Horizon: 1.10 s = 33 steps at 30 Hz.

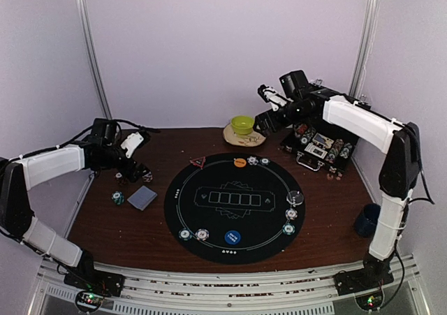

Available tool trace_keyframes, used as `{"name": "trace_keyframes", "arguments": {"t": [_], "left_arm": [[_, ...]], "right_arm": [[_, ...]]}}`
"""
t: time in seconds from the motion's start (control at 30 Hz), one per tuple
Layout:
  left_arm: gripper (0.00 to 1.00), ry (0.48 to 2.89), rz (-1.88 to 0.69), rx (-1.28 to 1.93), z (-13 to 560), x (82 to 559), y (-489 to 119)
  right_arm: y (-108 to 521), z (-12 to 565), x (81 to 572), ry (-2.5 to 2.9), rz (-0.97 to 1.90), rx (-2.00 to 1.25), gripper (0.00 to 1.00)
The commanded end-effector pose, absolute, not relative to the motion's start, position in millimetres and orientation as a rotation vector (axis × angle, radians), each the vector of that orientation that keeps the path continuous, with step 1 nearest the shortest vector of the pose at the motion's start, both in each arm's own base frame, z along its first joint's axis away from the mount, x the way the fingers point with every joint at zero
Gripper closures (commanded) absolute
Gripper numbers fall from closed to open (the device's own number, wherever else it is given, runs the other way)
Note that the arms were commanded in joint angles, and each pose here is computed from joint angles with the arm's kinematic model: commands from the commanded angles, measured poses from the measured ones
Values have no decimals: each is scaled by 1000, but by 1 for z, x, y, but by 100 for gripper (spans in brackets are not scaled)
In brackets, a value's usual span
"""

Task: Distribute texas hold em gaming equipment
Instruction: Pick up the pile of poker chips from the pile of poker chips.

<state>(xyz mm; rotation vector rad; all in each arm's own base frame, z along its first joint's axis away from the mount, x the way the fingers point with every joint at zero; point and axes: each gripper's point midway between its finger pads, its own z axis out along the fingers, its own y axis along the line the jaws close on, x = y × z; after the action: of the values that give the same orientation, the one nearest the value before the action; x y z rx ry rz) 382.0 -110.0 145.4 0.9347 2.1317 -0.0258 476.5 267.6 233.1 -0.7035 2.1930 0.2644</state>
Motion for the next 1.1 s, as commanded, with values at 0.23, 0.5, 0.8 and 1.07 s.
{"name": "trace_keyframes", "arguments": {"t": [0.23, 0.5, 0.8, 1.07], "left_arm": [[2, 2303, -77, 1149, 90, 372, -104], [2, 2343, -81, 1163, 74, 381, -103], [2, 2344, -82, 1161, 68, 374, -101], [2, 2308, -92, 1150, 85, 378, -105]], "right_arm": [[358, 242, 356, 2213, 660, -746, 0], [375, 242, 351, 2212, 629, -781, 0], [397, 240, 339, 2172, 511, -877, 0], [382, 232, 348, 2117, 275, -920, 0]]}}
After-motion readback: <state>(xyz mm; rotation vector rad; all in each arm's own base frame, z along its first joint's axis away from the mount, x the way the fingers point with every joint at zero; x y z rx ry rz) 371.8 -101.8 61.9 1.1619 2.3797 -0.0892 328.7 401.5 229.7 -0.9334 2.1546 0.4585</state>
